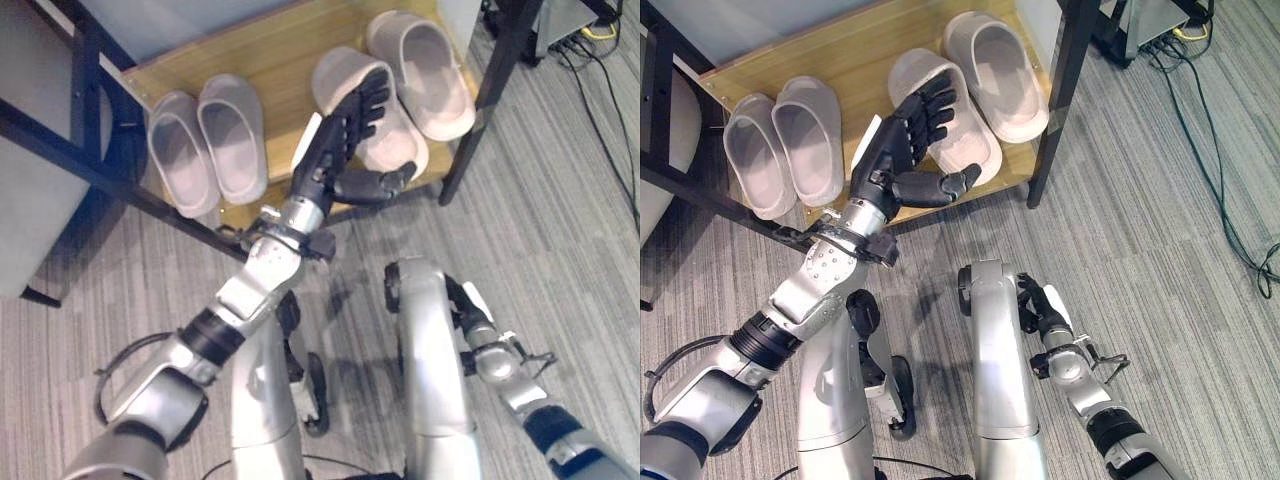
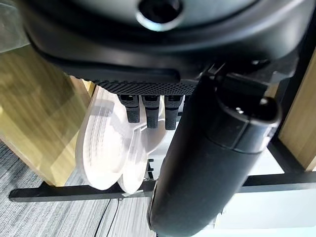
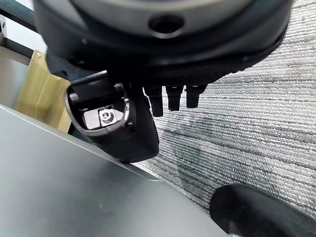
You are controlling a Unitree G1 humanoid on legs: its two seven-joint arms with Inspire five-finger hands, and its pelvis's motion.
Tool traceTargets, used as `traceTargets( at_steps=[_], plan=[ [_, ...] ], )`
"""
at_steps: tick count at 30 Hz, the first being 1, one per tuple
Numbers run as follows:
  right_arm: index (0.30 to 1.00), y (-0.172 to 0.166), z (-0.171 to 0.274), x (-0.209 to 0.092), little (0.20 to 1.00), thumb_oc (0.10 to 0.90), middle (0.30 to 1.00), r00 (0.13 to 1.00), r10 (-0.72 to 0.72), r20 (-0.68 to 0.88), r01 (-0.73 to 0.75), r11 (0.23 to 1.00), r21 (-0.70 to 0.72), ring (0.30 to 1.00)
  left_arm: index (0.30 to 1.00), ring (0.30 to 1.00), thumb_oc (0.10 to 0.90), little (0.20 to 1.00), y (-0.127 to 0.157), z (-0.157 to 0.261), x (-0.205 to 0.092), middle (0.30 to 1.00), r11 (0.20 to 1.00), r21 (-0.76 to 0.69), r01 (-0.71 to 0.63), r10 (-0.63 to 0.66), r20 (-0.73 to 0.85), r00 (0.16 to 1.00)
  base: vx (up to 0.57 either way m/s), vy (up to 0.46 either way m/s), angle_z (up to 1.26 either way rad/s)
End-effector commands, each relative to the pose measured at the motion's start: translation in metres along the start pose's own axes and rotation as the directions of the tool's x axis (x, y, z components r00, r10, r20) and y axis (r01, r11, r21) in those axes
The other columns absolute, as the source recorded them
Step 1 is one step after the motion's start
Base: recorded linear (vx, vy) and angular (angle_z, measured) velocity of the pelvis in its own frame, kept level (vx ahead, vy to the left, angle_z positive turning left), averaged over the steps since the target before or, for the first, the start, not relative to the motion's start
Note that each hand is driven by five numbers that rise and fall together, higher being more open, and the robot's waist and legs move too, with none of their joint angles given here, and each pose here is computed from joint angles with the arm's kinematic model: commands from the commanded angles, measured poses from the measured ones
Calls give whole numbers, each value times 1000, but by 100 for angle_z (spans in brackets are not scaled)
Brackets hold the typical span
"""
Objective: Arrange the slippers neatly on the shoe rack.
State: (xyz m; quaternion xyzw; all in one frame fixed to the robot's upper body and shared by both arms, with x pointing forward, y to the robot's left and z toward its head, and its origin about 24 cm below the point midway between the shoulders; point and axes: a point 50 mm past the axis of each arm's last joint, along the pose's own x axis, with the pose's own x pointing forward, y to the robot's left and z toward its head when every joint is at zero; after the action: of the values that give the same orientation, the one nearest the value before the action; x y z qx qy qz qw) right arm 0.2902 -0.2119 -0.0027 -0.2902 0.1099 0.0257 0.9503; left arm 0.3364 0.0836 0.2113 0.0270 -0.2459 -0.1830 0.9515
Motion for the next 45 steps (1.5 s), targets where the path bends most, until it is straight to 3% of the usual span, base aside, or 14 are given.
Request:
traceTargets(
  at_steps=[1,8,19,28,36,45],
  plan=[
    [900,56,49,-10,900,800,900,943,226,243,-228,973,-20,900,900,900,800,900,-22,62,19,900,998,-2,60,-57,294,954,0,0,0],
    [900,58,46,-9,900,800,900,944,229,236,-233,972,-12,900,900,900,800,900,-25,51,34,900,994,109,-8,-20,256,967,0,0,0],
    [900,61,40,-9,900,800,900,948,230,218,-235,972,-5,900,900,900,800,900,-15,44,50,900,983,149,-109,75,218,973,0,0,0],
    [900,64,37,-8,900,800,900,950,239,203,-244,970,0,900,900,900,800,900,0,52,64,900,964,204,-173,126,221,967,0,0,0],
    [900,68,33,-9,900,800,900,946,263,189,-267,964,-2,900,900,900,800,900,21,70,82,900,908,356,-219,138,239,961,0,0,0],
    [900,72,29,-10,900,800,900,945,280,172,-283,959,-2,900,900,900,800,900,25,80,91,900,898,367,-244,158,247,956,0,0,0]
  ],
)
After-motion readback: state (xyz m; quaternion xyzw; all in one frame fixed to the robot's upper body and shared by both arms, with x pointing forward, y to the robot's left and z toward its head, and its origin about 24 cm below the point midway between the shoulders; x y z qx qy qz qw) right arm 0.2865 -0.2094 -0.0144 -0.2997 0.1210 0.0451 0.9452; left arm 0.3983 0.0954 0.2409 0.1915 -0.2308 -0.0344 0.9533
